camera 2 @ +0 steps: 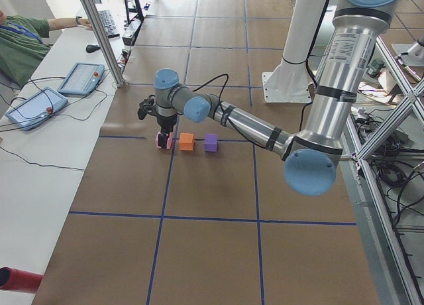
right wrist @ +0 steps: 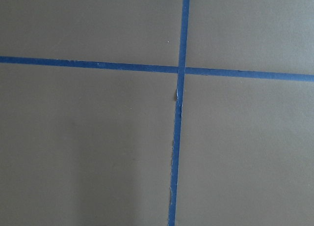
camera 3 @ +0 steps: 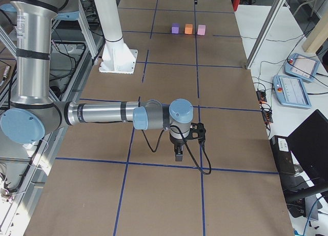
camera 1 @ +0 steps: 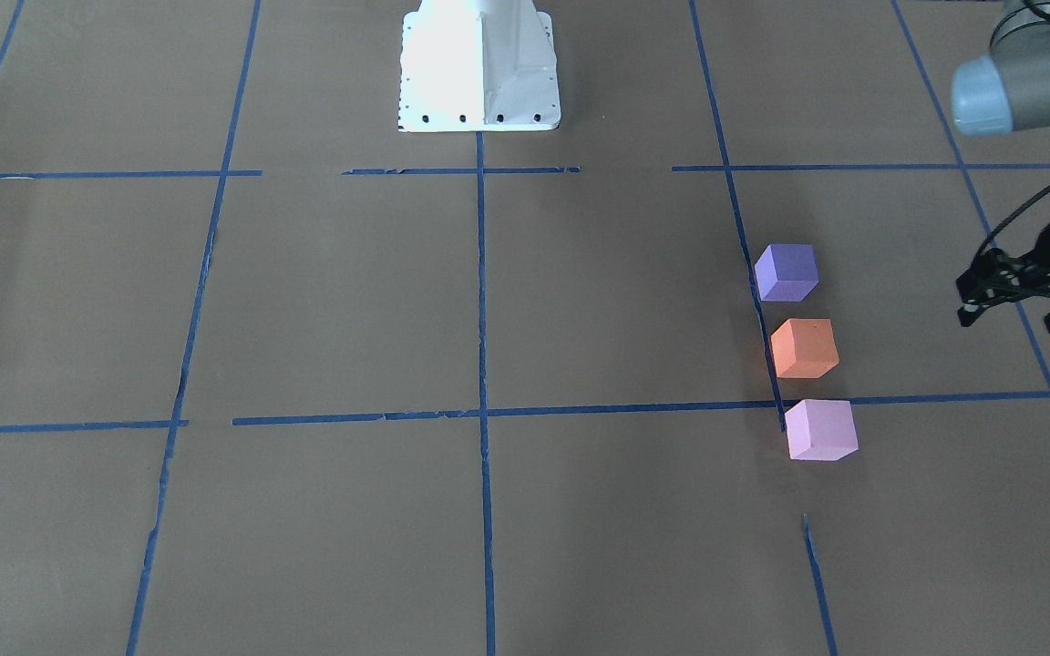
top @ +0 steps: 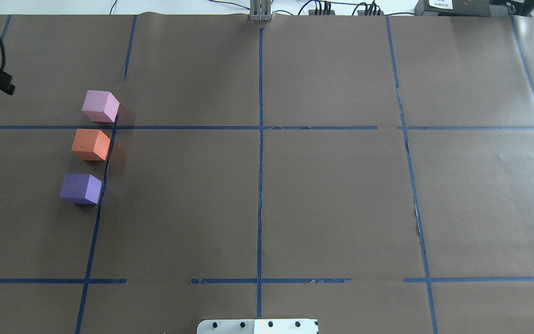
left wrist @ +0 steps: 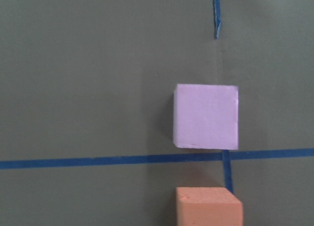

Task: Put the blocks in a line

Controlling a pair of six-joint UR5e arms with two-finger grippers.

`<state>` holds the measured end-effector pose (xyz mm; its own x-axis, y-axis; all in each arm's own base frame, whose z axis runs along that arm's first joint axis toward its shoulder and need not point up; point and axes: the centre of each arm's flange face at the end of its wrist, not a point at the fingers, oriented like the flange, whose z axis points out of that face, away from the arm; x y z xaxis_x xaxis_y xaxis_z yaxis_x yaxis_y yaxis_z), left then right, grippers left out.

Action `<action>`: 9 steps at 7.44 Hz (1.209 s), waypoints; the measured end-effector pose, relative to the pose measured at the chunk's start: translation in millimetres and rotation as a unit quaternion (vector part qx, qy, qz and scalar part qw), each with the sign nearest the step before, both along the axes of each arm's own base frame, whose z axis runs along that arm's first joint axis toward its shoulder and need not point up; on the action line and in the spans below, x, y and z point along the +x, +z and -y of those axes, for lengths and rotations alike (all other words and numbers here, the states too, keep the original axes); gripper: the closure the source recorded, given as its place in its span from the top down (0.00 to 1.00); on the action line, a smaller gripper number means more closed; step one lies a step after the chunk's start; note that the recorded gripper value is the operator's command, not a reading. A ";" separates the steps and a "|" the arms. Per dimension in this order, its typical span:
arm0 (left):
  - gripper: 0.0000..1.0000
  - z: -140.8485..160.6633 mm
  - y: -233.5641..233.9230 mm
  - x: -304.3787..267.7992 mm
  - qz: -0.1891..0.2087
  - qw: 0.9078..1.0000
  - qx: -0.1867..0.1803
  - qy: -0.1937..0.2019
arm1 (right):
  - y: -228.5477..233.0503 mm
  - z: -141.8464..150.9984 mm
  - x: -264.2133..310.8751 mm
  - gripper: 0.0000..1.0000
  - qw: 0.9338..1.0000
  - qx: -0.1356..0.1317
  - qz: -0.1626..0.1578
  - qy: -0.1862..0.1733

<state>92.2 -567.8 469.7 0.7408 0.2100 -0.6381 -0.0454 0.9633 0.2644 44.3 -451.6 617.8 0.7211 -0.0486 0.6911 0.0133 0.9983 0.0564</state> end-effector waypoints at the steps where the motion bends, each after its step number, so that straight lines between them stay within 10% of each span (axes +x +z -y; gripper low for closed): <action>1: 1.00 -8.0 43.2 -54.0 0.009 0.999 0.015 0.027 | 0.0 0.0 0.0 1.00 1.000 0.000 0.000 0.000; 4: 1.00 -43.7 164.7 -151.7 0.027 0.997 0.017 0.074 | -0.3 0.0 0.0 1.00 1.000 0.000 0.000 0.000; 9: 1.00 -54.2 189.8 -159.4 0.009 0.998 -0.021 0.053 | -0.1 0.0 0.0 1.00 1.000 0.000 0.000 0.000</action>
